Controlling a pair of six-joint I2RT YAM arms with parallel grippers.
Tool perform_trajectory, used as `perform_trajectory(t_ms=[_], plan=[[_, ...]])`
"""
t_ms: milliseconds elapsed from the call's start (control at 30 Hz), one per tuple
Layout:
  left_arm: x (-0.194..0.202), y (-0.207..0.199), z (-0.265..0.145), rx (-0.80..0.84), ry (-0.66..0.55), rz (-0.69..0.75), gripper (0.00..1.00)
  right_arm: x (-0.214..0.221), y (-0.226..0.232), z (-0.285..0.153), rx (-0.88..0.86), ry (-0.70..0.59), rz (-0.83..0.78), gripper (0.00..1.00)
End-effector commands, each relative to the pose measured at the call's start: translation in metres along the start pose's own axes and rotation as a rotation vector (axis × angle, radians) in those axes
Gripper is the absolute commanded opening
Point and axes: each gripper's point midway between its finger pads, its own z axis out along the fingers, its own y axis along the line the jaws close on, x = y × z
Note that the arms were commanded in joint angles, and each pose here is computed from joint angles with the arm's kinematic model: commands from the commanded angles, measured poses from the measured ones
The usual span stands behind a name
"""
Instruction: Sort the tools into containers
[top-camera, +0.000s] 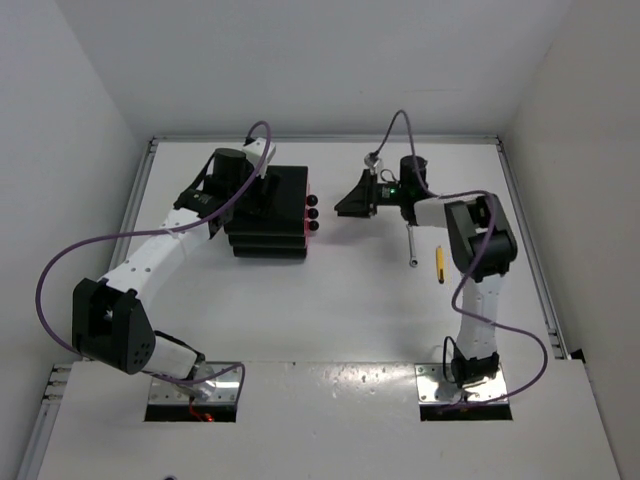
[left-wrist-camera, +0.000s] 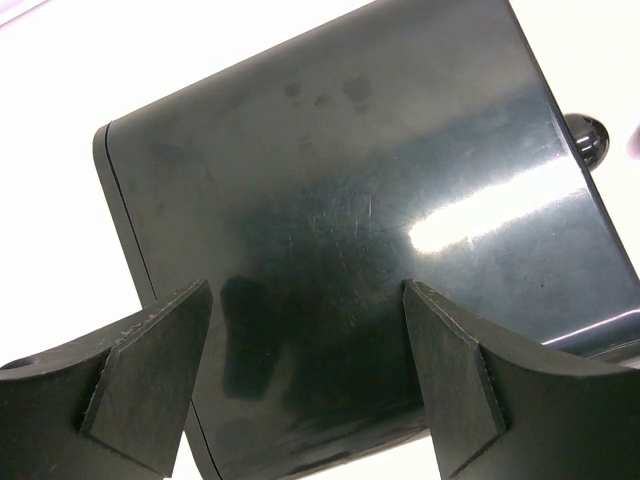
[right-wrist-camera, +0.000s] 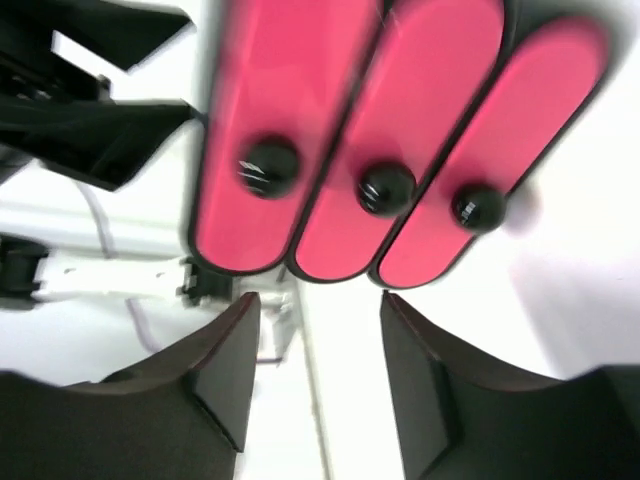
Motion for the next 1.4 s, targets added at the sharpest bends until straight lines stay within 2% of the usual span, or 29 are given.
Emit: perform_trajectory(t_ms=[0,33,133,267,300,500,833,1367], plan=[[-0.001,-0.001,-0.009,0.007,0.004,-0.005,0.84,-0.023,0.023,-0.023,0.119,-0.017,-0.276,0.5],[-0.001,-0.001,-0.009,0.007,0.004,-0.005,0.84,-0.022,0.017,-0.029,0.175,-0.017,-0.237,0.5],[-0.001,-0.003,-0.009,0.016,0.003,-0.014,0.84,-0.032,0.033,-0.024,0.169,-0.039,-0.265,0.51],[-0.001,-0.002,-0.009,0.007,0.004,-0.023,0.84,-0.03,0.053,0.001,0.103,-0.045,-0.228,0.54],[-0.001,-0.002,-0.009,0.007,0.004,-0.023,0.84,-0.031,0.053,0.002,0.097,-0.053,-0.167,0.55],[-0.001,0.0,-0.009,-0.002,0.005,-0.014,0.84,-0.033,0.046,0.026,0.052,-0.048,-0.073,0.61],[0.001,0.0,-0.006,-0.001,0.014,-0.013,0.84,-0.042,0.036,0.041,-0.015,-0.048,0.013,0.61],[0.011,-0.002,0.003,0.002,0.041,-0.012,0.84,-0.034,0.061,0.06,-0.119,-0.001,-0.014,0.58]])
